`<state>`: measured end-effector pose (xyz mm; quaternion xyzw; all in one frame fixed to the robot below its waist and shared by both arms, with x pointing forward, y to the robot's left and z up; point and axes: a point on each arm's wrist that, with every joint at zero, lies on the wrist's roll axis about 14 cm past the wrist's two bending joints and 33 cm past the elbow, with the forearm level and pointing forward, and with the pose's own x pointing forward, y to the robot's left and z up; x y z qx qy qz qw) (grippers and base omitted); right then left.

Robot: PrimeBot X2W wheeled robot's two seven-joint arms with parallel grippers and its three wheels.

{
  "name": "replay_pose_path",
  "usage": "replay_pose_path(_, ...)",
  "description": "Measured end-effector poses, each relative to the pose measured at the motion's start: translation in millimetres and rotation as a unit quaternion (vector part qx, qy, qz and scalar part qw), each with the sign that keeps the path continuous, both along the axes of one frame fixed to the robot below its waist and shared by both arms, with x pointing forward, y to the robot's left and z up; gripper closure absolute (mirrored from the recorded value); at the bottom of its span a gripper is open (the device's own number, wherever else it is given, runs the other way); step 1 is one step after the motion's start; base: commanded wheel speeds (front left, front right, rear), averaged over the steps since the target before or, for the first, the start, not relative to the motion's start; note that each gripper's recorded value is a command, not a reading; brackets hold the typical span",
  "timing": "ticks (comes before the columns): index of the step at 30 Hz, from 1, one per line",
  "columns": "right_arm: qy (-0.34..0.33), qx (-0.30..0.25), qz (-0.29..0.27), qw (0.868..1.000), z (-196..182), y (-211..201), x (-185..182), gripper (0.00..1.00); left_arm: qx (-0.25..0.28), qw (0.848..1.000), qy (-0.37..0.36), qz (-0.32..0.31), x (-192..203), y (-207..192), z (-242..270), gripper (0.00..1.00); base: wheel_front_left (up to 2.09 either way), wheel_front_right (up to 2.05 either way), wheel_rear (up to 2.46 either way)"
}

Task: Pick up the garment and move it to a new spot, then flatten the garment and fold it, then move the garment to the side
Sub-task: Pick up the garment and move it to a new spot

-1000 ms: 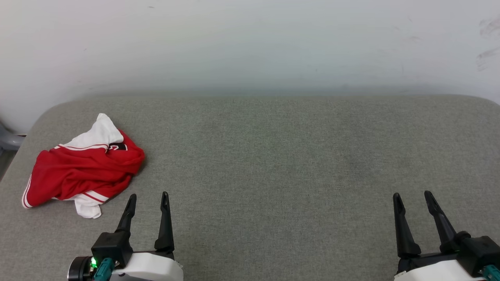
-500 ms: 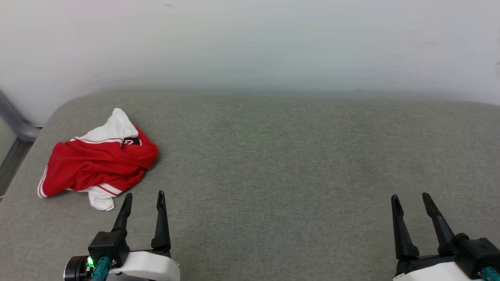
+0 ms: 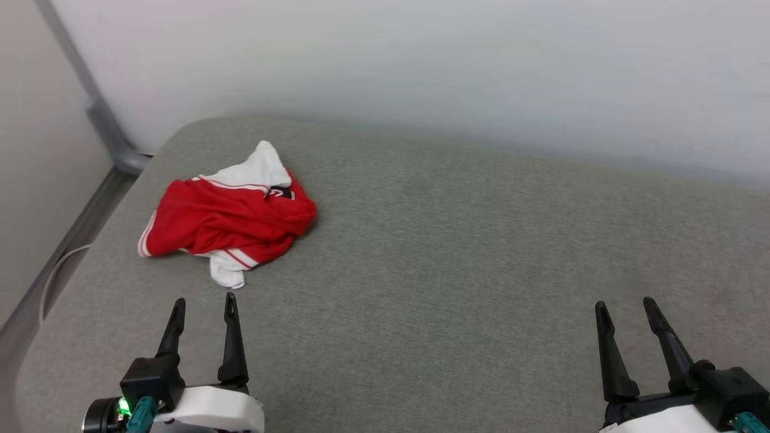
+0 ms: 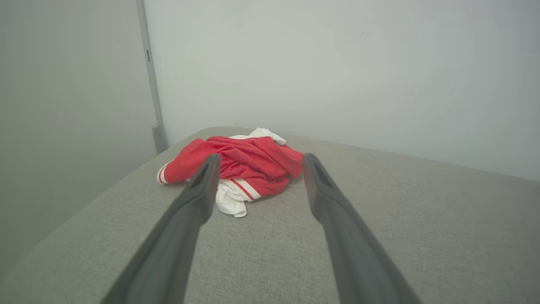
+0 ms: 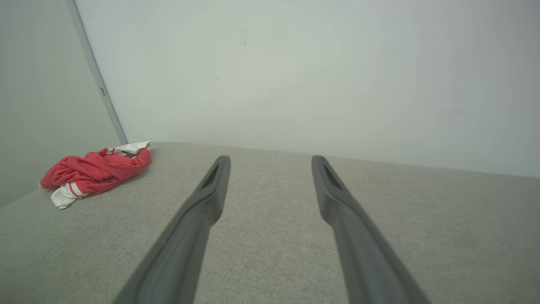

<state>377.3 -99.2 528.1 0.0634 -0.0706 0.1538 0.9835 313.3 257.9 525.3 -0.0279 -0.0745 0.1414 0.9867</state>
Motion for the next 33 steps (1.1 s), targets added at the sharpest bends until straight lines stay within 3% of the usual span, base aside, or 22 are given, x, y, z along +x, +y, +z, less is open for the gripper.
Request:
replay_pose_path(20, 0.003, -0.003, 0.111, 0.994, -4, 76, 11, 0.0, 0.001, 0.992, 0.008, 0.123, -62, 63, -4, 0.0, 0.0, 0.0, 0.0)
replay_pose_path(28, 0.003, -0.003, 0.109, 0.994, -4, 75, 10, 0.0, -0.003, 0.992, 0.008, 0.124, -62, 66, -4, 0.0, 0.0, 0.0, 0.0)
replay_pose_path(33, 0.003, -0.006, 0.101, 0.995, -5, 70, 13, 0.0, 0.013, 0.994, -0.024, 0.107, -41, 73, 20, 0.0, 0.0, 0.0, 0.0)
